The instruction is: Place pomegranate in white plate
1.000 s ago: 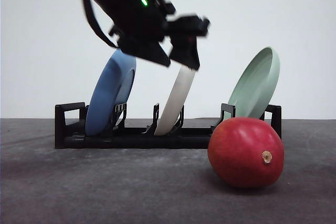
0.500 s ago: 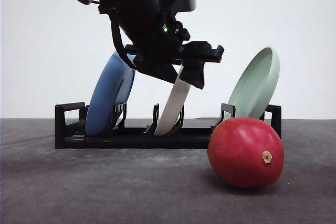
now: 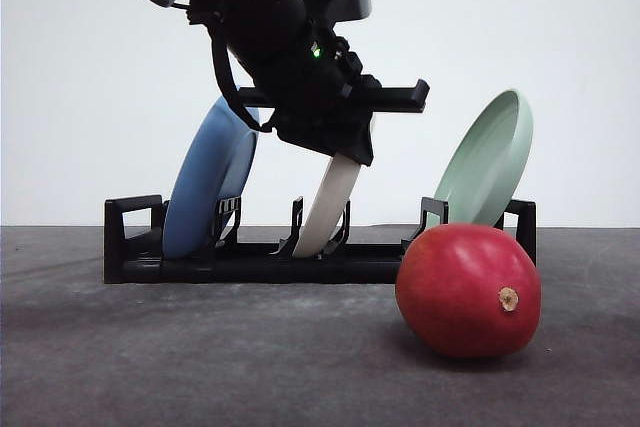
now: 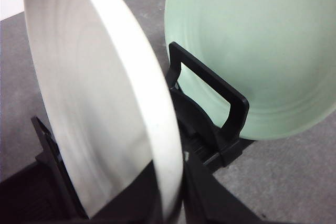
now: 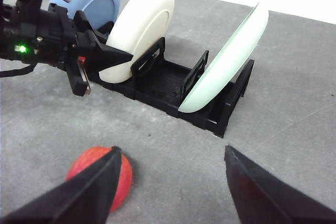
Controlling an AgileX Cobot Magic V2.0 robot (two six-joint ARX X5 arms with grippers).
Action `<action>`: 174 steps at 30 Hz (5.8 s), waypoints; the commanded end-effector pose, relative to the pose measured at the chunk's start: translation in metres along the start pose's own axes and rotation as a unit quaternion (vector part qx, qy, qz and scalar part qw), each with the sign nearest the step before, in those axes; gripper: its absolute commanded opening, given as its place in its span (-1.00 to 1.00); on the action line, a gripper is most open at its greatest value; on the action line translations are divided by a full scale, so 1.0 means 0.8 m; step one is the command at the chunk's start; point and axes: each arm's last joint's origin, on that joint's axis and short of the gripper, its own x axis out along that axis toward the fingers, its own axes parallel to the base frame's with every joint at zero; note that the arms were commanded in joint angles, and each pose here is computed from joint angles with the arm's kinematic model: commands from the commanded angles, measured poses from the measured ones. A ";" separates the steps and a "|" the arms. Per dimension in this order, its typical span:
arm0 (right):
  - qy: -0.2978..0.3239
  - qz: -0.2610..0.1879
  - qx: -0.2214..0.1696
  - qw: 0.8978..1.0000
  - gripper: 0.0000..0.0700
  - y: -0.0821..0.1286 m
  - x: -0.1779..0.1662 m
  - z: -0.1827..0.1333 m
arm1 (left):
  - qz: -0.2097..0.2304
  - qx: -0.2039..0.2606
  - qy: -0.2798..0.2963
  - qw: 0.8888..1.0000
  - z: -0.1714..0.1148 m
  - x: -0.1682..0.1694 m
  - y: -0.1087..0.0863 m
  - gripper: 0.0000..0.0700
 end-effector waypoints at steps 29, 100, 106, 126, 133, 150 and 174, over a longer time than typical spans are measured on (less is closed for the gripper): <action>-0.005 0.003 -0.001 1.000 0.09 0.001 -0.003 0.004 | -0.073 -0.119 -0.066 0.988 0.072 -0.108 0.017 -0.97; 0.044 -0.001 0.009 0.999 0.09 0.001 -0.003 -0.008 | -0.208 0.266 0.045 0.940 -0.142 -0.147 -0.051 -0.91; 0.043 -0.010 0.009 0.999 0.09 0.000 -0.003 -0.007 | -0.209 0.238 0.079 0.945 -0.149 -0.148 -0.050 -0.44; 0.043 -0.009 0.009 0.999 0.10 0.000 -0.003 -0.007 | -0.196 -0.021 0.184 0.963 -0.088 -0.203 0.008 -0.20; 0.044 0.003 0.028 0.999 0.17 0.001 -0.003 -0.007 | -0.119 -0.089 0.166 0.975 -0.084 -0.240 0.066 -0.07; 0.132 0.089 0.133 0.978 0.17 0.007 0.030 -0.002 | 0.012 -0.149 0.111 0.983 -0.089 -0.280 0.143 0.13; 0.316 0.033 0.093 0.944 0.81 0.061 0.199 -0.001 | 0.019 -0.143 0.079 0.986 -0.082 -0.279 0.147 0.13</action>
